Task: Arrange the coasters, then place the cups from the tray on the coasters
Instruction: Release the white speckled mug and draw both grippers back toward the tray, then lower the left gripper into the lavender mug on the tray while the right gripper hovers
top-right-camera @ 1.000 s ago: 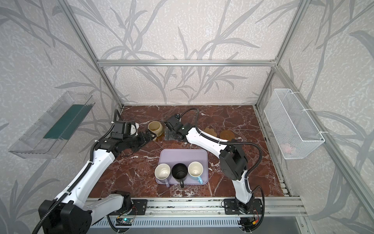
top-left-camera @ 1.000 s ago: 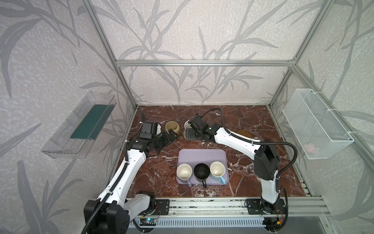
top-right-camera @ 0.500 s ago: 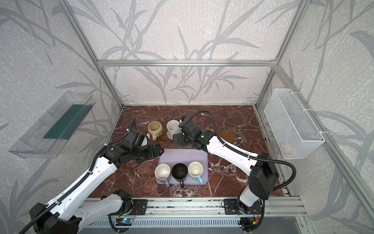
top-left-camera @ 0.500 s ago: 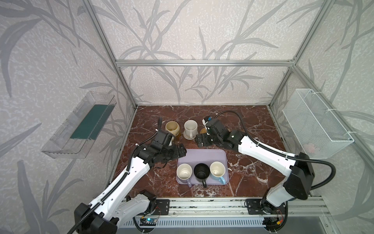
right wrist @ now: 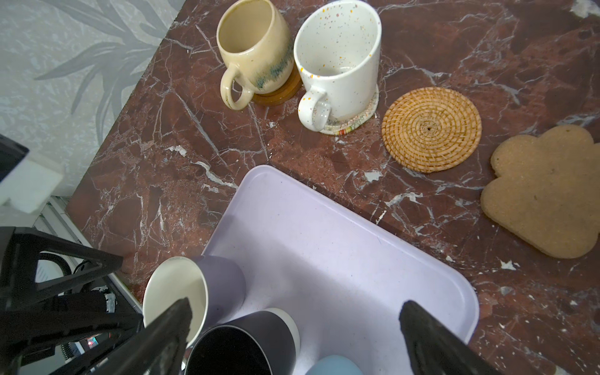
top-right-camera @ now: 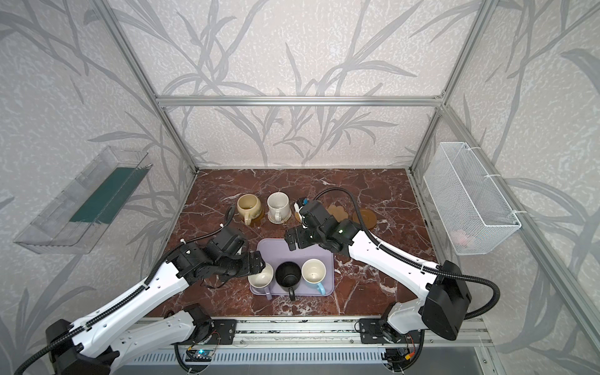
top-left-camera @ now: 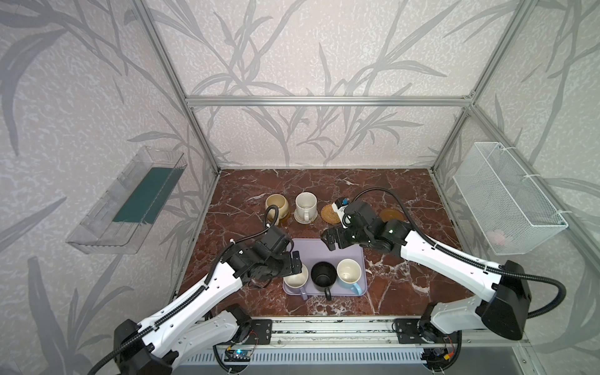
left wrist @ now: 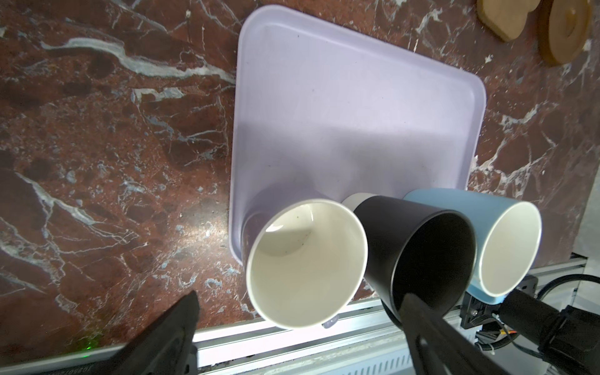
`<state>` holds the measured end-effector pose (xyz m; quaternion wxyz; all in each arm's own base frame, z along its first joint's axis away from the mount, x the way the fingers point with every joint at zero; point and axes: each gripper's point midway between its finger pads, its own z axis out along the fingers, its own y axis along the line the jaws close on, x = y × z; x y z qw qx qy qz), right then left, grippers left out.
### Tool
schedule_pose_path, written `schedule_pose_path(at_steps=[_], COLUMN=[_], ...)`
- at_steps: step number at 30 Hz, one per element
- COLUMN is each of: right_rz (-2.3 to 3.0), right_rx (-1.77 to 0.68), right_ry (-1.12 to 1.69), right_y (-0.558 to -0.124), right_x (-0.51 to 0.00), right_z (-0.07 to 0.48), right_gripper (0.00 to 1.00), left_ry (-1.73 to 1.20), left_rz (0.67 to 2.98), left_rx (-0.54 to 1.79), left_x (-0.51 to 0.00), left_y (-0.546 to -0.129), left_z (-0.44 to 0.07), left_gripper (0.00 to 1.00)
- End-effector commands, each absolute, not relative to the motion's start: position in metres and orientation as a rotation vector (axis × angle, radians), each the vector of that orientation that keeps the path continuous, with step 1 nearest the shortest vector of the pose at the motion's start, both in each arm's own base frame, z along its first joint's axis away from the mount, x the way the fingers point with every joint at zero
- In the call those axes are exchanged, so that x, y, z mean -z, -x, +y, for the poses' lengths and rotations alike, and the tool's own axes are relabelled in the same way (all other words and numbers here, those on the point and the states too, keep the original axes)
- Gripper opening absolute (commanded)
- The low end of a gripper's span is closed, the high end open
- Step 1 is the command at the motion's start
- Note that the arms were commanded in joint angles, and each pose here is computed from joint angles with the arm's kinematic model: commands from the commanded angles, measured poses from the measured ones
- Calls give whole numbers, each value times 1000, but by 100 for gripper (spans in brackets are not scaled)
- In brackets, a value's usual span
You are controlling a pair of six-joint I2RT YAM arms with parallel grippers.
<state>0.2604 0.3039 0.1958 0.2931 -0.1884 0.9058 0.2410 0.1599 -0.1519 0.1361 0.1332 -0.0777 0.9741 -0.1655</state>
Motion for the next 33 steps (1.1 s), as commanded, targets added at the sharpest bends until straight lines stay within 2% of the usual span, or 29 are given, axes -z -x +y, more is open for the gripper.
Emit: schedule_pose_path(at_steps=[1,13,28,33], right_rz=[2434,2433,2391,2399], right_rx=[-653,-623,-703,-705], right_ry=[509,474,499,483], right_y=[-252,-245,-232,-232], right_x=[-193,-187,-199,-197], right_z=[298,282,279,278], right_gripper=[99,99,99,99], left_ry=[328,298,216,237], left_rz=[2823,2842,2893,2908], left_rx=[425,440,286,273], left_x=[-127,-102,-70,-60], left_y=[-149,-127,-124,-121], left_z=[-141,-167,-179,-177], left_gripper=[99,99,99,91])
